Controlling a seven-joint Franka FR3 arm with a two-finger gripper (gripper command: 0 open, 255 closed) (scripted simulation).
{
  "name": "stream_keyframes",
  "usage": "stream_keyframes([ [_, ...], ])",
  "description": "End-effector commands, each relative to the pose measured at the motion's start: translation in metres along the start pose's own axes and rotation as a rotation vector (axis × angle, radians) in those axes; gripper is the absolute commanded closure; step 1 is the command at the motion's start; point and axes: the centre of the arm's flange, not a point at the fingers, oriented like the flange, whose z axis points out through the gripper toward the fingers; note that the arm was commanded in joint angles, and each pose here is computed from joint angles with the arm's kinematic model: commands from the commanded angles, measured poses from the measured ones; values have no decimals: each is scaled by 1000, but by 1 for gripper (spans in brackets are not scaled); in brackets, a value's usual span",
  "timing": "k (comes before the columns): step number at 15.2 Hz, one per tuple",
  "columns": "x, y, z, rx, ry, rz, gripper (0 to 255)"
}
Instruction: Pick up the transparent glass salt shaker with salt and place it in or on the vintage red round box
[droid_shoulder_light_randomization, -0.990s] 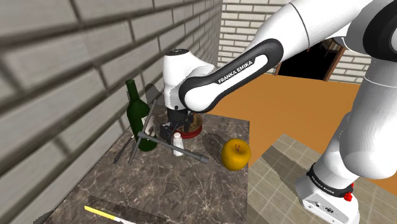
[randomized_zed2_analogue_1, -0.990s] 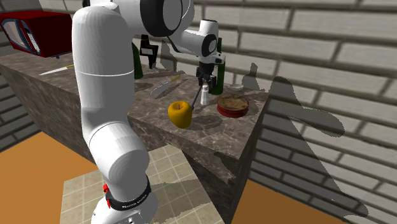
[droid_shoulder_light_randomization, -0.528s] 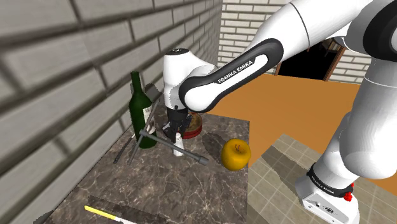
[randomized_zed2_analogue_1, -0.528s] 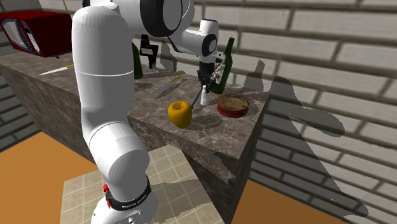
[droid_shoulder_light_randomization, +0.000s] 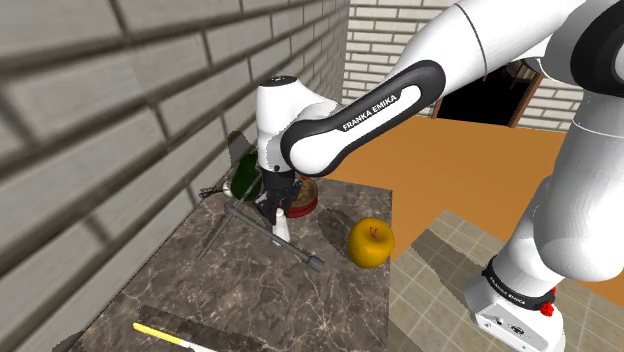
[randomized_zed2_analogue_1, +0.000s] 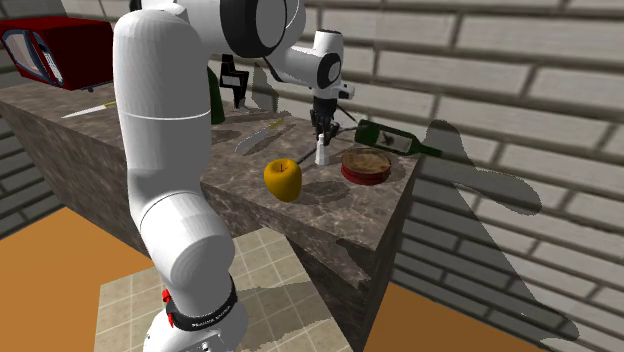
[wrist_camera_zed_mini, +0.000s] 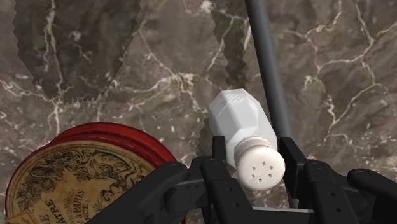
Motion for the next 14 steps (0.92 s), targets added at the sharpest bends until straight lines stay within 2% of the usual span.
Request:
stream_keyframes([
  [1,-1,0,-3,-2,-5,0,255],
  [14,0,-5,-71,-2,-5,0,255],
])
